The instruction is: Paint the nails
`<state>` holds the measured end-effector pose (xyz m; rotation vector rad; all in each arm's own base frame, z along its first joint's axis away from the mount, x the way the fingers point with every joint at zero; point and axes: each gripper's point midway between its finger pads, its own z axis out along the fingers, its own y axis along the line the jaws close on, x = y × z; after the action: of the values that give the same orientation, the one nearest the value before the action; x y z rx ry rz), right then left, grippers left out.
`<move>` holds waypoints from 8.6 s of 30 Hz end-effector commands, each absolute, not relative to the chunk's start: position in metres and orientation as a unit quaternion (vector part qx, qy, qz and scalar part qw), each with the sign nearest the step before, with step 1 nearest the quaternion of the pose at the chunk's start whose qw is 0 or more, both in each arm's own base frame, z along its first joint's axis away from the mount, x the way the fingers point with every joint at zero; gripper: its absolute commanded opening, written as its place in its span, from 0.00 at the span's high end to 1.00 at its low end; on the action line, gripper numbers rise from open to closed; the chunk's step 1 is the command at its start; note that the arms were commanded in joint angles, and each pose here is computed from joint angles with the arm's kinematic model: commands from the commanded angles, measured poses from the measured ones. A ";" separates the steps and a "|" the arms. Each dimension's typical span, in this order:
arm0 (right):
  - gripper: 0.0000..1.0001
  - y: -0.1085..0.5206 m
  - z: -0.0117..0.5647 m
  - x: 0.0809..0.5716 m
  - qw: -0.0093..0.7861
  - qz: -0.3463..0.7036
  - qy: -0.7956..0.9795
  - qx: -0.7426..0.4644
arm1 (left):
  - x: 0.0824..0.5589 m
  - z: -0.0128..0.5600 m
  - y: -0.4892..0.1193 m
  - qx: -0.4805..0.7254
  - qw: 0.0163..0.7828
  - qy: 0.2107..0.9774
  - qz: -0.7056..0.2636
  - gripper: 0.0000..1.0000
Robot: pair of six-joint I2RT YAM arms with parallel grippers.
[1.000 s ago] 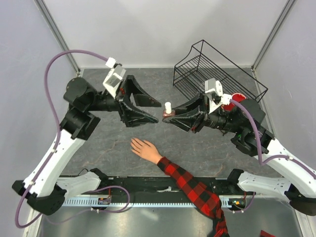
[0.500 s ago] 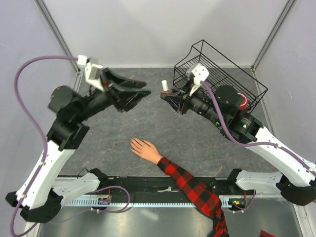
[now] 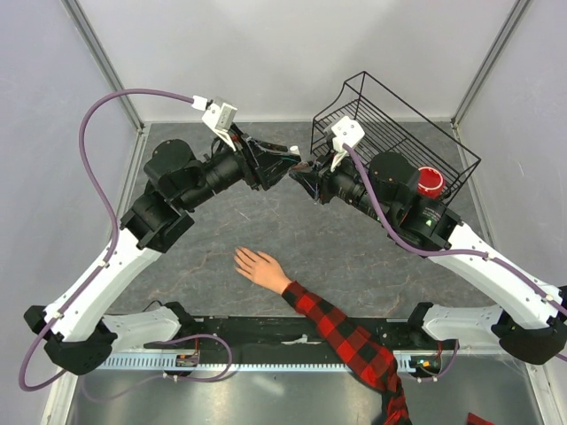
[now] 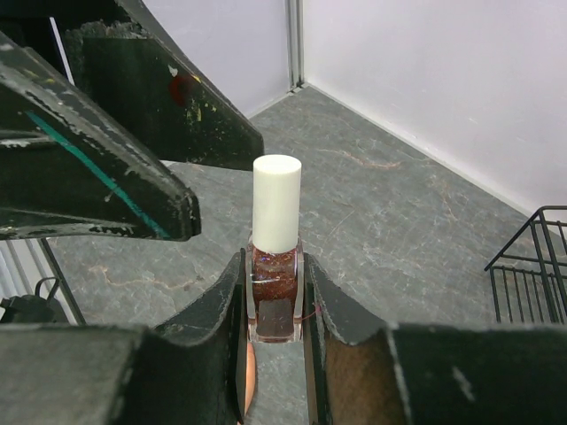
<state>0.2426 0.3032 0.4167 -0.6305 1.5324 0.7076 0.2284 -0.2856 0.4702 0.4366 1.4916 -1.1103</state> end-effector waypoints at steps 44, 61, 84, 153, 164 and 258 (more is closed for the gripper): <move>1.00 0.305 0.503 0.108 0.589 0.539 0.444 -0.407 | 0.122 0.512 -0.294 0.459 0.453 0.472 -0.601 0.27; 1.00 0.288 0.474 0.235 0.686 0.311 0.605 -0.258 | 0.224 0.500 -0.257 0.201 0.617 0.615 -0.449 0.39; 1.00 0.292 0.474 0.226 0.678 0.334 0.598 -0.265 | 0.236 0.480 -0.307 0.218 0.594 0.637 -0.440 0.63; 1.00 0.287 0.477 0.210 0.667 0.345 0.593 -0.291 | 0.217 0.500 -0.316 0.262 0.597 0.602 -0.460 0.91; 1.00 0.269 0.539 0.001 0.492 0.682 0.225 -0.493 | 0.076 0.503 -0.311 0.520 0.377 0.387 -0.662 0.98; 1.00 0.304 0.470 0.190 0.618 0.395 0.595 -0.329 | 0.180 0.509 -0.269 0.310 0.528 0.601 -0.514 0.28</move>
<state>0.1570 0.3174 0.4627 -0.8783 1.3152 1.0872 0.1520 -0.2723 0.5137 0.8500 1.3683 -1.3463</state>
